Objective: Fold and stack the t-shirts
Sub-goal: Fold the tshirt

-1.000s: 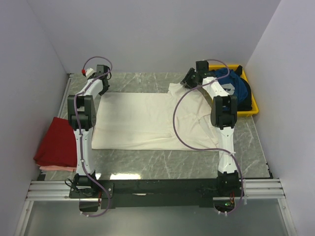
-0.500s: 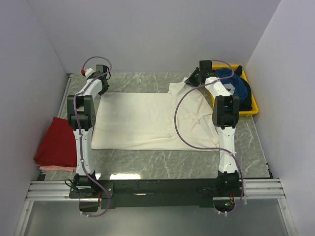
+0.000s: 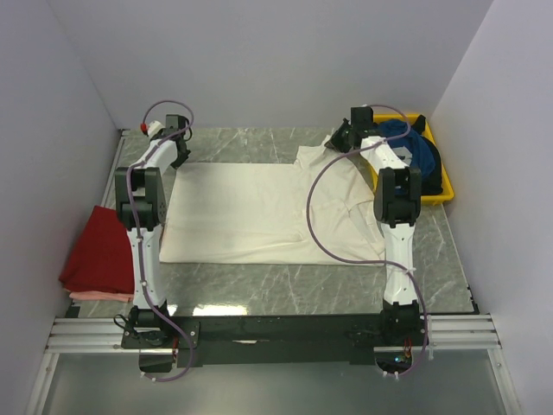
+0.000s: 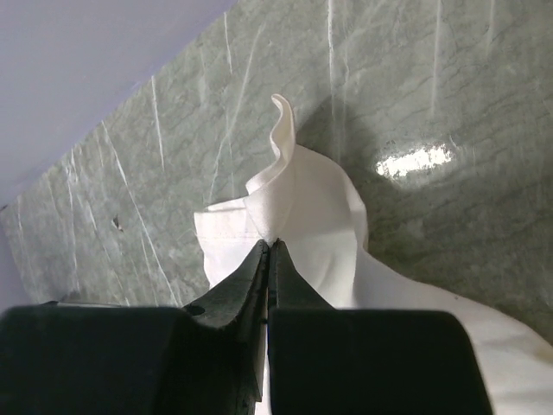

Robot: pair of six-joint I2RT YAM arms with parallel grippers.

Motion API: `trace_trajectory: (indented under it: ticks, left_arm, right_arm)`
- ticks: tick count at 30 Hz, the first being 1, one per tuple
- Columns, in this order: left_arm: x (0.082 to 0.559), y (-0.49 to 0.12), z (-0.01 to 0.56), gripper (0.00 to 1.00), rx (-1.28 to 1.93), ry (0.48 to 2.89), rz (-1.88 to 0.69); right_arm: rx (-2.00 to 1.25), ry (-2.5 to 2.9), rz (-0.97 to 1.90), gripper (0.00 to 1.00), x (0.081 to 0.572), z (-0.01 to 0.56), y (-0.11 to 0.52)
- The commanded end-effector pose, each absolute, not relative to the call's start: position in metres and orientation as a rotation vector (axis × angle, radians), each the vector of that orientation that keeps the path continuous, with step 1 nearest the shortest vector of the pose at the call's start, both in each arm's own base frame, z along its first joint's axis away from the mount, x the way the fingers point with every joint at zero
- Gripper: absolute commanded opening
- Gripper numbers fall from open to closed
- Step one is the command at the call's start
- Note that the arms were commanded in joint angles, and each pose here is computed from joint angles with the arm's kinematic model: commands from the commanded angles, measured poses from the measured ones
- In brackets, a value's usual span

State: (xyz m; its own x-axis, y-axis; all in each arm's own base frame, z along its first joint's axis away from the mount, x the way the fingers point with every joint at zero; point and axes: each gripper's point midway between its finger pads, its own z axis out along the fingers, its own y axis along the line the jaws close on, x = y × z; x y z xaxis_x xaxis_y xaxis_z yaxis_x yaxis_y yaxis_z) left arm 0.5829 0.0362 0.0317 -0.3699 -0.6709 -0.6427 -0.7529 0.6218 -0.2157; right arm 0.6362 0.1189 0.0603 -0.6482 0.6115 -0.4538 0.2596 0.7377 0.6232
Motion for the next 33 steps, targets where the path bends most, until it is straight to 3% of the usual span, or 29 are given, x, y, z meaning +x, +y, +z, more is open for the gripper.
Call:
trace_trajectory:
  ticks: [1, 18, 33]
  left_arm:
    - [0.584, 0.055, 0.076, 0.00, -1.129, 2.046, 0.115]
    - [0.585, 0.056, 0.098, 0.00, -1.108, 2.033, 0.037]
    - [0.552, 0.052, 0.124, 0.00, -1.110, 2.007, -0.049]
  right_arm:
    - [0.532, 2.141, 0.696, 0.00, 0.641, 0.133, 0.117]
    - [0.470, 2.109, 0.576, 0.00, 0.618, 0.177, 0.100]
    - [0.517, 2.216, 0.425, 0.00, 0.545, 0.160, 0.101]
